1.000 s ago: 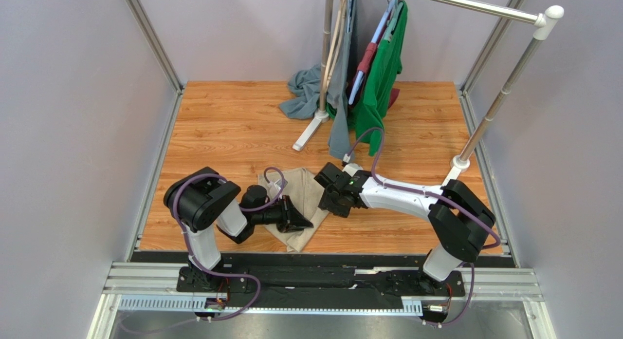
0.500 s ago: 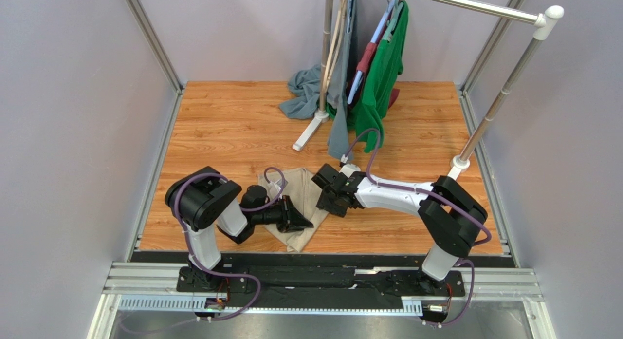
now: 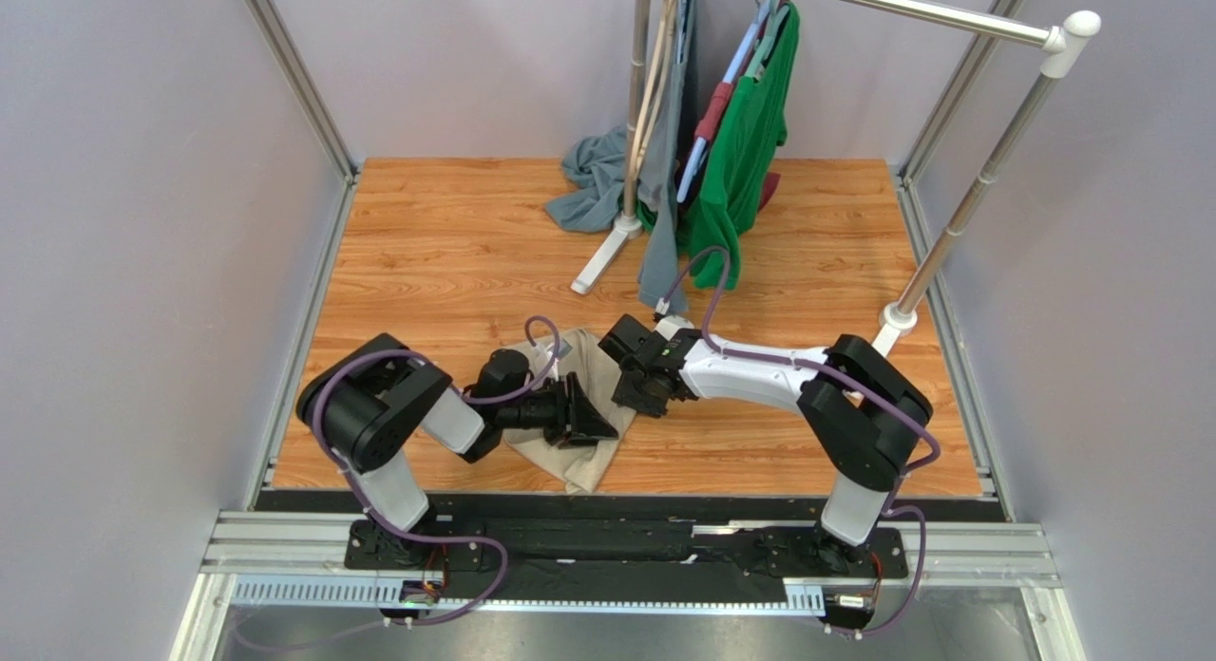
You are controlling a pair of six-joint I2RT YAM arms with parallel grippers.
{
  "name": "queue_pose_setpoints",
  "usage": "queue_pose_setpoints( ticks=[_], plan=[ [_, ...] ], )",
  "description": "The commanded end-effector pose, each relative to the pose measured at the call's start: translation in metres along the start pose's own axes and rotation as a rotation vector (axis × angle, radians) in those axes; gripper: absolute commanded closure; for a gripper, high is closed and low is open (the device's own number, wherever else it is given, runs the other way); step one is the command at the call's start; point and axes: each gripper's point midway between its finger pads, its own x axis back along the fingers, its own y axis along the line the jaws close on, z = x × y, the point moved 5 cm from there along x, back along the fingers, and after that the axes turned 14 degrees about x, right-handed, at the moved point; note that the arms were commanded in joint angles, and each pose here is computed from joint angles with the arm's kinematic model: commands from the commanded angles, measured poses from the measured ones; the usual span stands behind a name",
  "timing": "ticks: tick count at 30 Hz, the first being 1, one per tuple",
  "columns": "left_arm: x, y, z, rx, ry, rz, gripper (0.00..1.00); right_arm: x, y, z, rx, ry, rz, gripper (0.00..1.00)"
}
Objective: Fold the napkin, place the utensils inside, and roll it up
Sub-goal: Roll the napkin with the utensil
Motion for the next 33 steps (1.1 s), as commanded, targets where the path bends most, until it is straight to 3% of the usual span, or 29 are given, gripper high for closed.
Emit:
queue_pose_setpoints(
  ticks=[1,2,4,6,7,12,19,26,33],
  plan=[
    [0.006,0.001,-0.014,-0.131,-0.075,-0.178,0.48,-0.019,-0.02,0.014,0.046,0.035,0.124,0.7],
    [0.014,0.008,-0.011,-0.154,-0.063,-0.259,0.46,-0.019,-0.021,0.014,0.046,0.039,0.132,0.7],
    [0.024,-0.016,-0.026,-0.257,-0.161,-0.286,0.43,-0.019,-0.021,0.013,0.056,0.035,0.138,0.74],
    [0.038,-0.013,-0.031,-0.314,-0.21,-0.397,0.4,-0.019,-0.021,0.011,0.064,0.038,0.15,0.76],
    [0.043,-0.027,-0.035,-0.363,-0.25,-0.376,0.4,-0.019,-0.021,0.011,0.07,0.039,0.156,0.78],
    [0.06,-0.022,-0.029,-0.486,-0.332,-0.435,0.39,-0.018,-0.013,0.005,0.086,0.044,0.147,0.8],
    [0.072,-0.038,0.002,-0.663,-0.449,-0.428,0.41,-0.017,-0.011,-0.005,0.097,0.04,0.15,0.8],
    [0.049,-0.035,0.046,-0.678,-0.371,-0.405,0.41,-0.018,-0.007,-0.01,0.113,0.038,0.146,0.8],
    [0.032,-0.028,0.054,-0.667,-0.367,-0.493,0.39,-0.018,-0.002,-0.013,0.122,0.032,0.135,0.8]
  ],
)
